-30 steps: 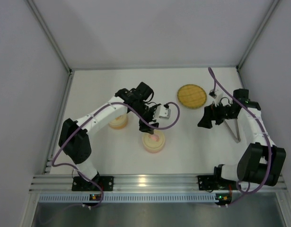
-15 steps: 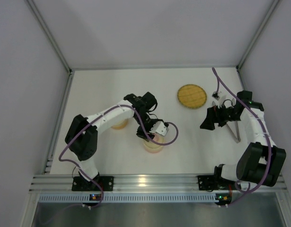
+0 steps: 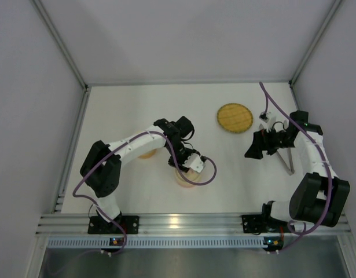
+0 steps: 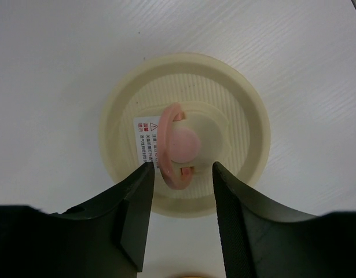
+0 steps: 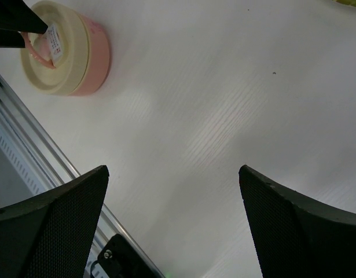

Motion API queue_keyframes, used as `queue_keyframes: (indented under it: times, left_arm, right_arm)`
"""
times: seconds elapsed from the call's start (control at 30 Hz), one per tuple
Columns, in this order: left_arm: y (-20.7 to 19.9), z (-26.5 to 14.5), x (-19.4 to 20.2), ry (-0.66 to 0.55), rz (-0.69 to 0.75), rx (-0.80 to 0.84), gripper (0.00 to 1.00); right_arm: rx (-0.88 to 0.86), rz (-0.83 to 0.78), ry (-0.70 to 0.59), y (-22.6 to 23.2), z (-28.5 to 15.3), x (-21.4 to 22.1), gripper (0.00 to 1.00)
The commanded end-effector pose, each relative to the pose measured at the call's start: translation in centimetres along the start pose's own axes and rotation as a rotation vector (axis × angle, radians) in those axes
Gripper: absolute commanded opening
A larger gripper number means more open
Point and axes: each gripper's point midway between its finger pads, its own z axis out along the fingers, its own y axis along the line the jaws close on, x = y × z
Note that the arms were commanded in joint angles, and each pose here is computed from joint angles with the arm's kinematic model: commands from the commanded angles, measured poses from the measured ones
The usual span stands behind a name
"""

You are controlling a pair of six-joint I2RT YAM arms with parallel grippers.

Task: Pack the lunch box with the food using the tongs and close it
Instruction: Adjust the box lid on the packing box.

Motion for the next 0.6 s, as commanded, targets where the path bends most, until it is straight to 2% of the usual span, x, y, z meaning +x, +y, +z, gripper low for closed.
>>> queue_keyframes:
  times: [0.0,0.23,0.57]
  left_arm:
    - [1.4,-0.6,-1.4,-0.042,0.105,-0.054,0.49]
    - [1.1,-0.8,-2.2,-0.053,0.213,-0.035,0.37]
    - [-0.1,-0.6,-1.9,-0.040,0.405,0.025,0.28]
  right_arm:
    - [-0.023,-0.031,-0.041,0.2,-0.7,-1.2,0.93]
    - [-0.032,-0.025,-0.035,0.2,-0.6,-1.2,0.93]
    - [-0.036,-0.019,-0.027,0.2,-0.6,-1.1,0.93]
